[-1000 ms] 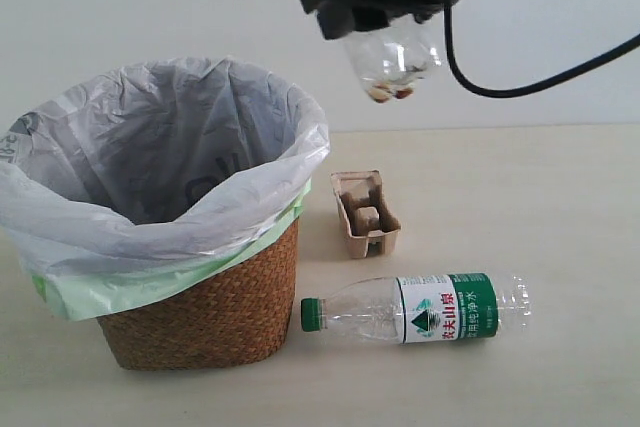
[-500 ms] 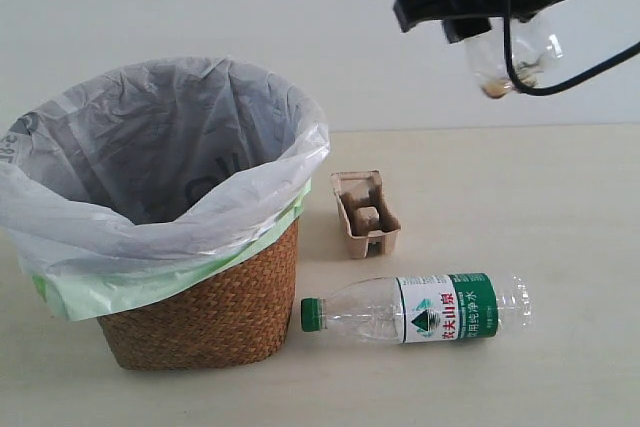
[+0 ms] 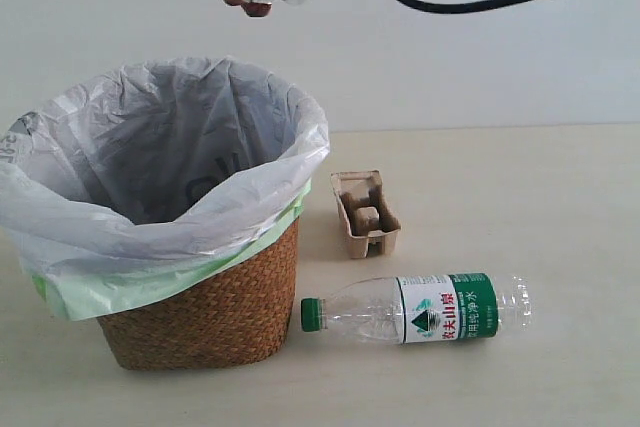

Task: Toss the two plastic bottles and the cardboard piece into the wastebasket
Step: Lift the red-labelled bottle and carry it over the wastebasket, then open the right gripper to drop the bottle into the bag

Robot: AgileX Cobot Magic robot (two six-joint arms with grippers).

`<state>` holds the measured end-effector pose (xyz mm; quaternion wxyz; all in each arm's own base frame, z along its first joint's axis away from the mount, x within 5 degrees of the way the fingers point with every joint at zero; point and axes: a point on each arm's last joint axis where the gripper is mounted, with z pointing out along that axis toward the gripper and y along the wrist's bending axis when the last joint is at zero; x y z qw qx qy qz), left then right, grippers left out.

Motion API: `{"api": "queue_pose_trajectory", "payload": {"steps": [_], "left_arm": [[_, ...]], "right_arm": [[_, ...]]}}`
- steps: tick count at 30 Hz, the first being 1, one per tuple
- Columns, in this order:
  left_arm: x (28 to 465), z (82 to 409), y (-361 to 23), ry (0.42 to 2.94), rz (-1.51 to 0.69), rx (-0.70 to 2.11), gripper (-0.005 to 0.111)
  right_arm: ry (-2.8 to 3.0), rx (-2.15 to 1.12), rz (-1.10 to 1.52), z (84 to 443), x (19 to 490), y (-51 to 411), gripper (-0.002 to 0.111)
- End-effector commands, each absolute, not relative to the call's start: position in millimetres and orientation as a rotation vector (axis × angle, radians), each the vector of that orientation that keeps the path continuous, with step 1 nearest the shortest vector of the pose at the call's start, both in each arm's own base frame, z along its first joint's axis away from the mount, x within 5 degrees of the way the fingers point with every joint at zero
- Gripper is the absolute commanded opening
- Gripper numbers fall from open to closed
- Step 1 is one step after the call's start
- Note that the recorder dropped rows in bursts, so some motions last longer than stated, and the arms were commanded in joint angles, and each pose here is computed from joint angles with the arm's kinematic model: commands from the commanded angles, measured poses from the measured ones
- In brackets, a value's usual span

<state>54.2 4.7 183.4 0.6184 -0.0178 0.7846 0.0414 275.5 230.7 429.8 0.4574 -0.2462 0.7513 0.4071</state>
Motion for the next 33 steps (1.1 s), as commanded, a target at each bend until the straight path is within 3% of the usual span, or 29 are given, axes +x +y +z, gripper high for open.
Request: {"api": "queue_pose_trajectory", "payload": {"steps": [1,6,12,17,22,26,27,28,29,30,31,33], "left_arm": [[54,185,4,1.791,0.084,-0.045,0.108],[54,185,4,1.791,0.084,-0.045,0.108],[54,185,4,1.791,0.084,-0.045,0.108],[54,185,4,1.791,0.084,-0.045,0.108],[54,185,4,1.791,0.084,-0.045,0.108],[54,185,4,1.791,0.084,-0.045,0.108],[54,185,4,1.791,0.084,-0.045,0.108],[54,185,4,1.791,0.084,-0.045,0.108],[54,185,4,1.791,0.084,-0.045,0.108],[54,185,4,1.791,0.084,-0.045,0.108],[54,185,4,1.791,0.084,-0.045,0.108],[54,185,4,1.791,0.084,-0.045,0.108]], "right_arm": [[1.812,-0.715,0.876,430,275,228,0.0],[1.931,-0.811,0.498,413,286,211,0.0],[2.092,-0.55,-0.184,405,305,160,0.0],[2.085,-0.407,-0.443,410,307,139,0.0],[2.166,-0.357,-0.223,403,304,150,0.0],[2.06,-0.48,0.608,414,289,207,0.0],[1.884,-0.533,0.85,429,283,222,0.005],[1.826,-0.545,0.906,433,283,226,0.012],[1.748,-0.555,0.988,436,284,232,0.035],[1.741,-0.561,0.995,436,284,233,0.05],[1.753,-0.576,0.976,431,288,235,0.08],[1.795,-0.561,0.971,424,292,236,0.105]]}}
